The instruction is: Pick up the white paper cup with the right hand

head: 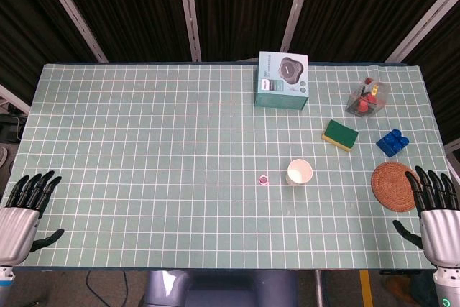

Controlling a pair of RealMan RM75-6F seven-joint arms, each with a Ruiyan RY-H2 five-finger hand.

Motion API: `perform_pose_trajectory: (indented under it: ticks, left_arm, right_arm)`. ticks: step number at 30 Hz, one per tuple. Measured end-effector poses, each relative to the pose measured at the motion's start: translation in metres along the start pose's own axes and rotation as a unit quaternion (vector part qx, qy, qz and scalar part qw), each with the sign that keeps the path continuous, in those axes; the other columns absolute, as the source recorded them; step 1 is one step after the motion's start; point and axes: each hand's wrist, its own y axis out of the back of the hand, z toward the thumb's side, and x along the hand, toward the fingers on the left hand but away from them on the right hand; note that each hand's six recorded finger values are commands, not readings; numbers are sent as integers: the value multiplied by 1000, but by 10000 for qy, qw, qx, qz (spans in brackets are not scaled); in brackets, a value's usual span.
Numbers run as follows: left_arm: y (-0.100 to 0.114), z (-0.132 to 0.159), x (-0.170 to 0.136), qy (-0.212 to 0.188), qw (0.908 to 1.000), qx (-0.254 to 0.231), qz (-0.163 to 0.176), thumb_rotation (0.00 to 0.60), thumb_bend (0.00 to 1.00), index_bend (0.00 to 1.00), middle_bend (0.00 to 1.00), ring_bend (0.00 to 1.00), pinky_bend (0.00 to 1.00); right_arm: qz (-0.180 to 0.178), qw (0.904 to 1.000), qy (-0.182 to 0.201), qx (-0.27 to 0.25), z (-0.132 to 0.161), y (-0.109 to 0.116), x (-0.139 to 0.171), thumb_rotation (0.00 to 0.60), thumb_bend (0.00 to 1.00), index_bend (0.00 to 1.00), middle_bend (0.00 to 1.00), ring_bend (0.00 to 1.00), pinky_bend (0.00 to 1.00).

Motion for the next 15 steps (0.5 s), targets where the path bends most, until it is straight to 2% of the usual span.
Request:
perform_pose_trajectory:
  ticks: [8,11,15]
  left_arm:
    - [0,-3,2,70,10000,6,11,600,0,0,0,0,0]
    - [0,-4,4,107,9999,16,15,600,0,0,0,0,0]
    - [-3,-7,10,185,9998,31,-27,600,0,0,0,0,0]
  right_arm:
    - [183,9995,235,63,12,-11,-5,600,0,0,0,0,0]
    - [308,9983,435,242,22,-19,-12,600,0,0,0,0,0]
    - [541,9931,896,538,48,-32,-28,600,0,0,0,0,0]
